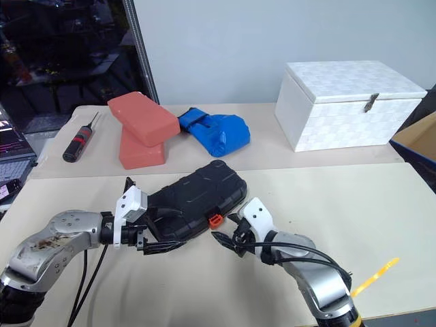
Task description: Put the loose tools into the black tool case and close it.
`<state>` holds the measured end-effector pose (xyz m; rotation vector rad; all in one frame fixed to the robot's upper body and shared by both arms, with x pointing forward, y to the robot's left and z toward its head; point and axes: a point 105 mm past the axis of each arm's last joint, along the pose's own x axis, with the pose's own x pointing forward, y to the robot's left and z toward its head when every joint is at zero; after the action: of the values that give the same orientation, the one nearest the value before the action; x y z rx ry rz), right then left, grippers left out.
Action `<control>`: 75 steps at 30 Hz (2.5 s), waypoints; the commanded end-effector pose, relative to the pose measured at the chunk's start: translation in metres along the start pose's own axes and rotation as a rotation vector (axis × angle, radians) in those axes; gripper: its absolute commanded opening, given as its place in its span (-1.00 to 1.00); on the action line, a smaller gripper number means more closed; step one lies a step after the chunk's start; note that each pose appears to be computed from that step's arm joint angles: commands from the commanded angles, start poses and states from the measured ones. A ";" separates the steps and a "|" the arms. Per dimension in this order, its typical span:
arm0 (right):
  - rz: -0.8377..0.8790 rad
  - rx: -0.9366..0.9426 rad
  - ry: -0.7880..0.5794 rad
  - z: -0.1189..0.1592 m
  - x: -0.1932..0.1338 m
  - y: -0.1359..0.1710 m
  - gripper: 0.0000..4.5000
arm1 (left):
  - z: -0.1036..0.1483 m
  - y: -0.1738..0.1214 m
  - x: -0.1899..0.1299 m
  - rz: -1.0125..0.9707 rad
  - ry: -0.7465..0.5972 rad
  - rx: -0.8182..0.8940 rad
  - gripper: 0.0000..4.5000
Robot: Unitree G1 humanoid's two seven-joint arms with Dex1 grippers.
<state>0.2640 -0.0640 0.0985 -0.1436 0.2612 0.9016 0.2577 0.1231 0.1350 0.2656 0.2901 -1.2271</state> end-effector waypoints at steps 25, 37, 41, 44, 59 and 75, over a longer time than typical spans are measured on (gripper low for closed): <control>-0.056 0.018 -0.178 0.033 0.003 0.005 -0.98 | -0.004 -0.002 0.008 0.018 0.094 -0.027 1.00; -0.063 0.015 -0.183 0.037 0.015 0.000 -0.98 | -0.028 0.001 0.009 0.050 0.180 -0.077 1.00; -0.056 0.007 -0.187 0.041 0.023 -0.003 -0.98 | -0.041 0.001 0.010 0.057 0.204 -0.087 1.00; -0.048 -0.002 -0.194 0.044 0.029 -0.004 -0.98 | -0.045 0.000 0.009 0.053 0.211 -0.087 1.00; 0.036 -0.074 -0.220 0.066 0.046 -0.001 -0.98 | -0.075 -0.011 0.008 0.076 0.282 -0.127 1.00; 0.065 -0.140 -0.346 0.089 0.038 0.005 -0.98 | -0.047 -0.006 0.010 0.116 0.071 -0.078 1.00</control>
<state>0.3017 -0.0039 0.1392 -0.1147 0.0397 1.0051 0.2641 0.1278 0.1177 0.3704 0.2677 -1.0658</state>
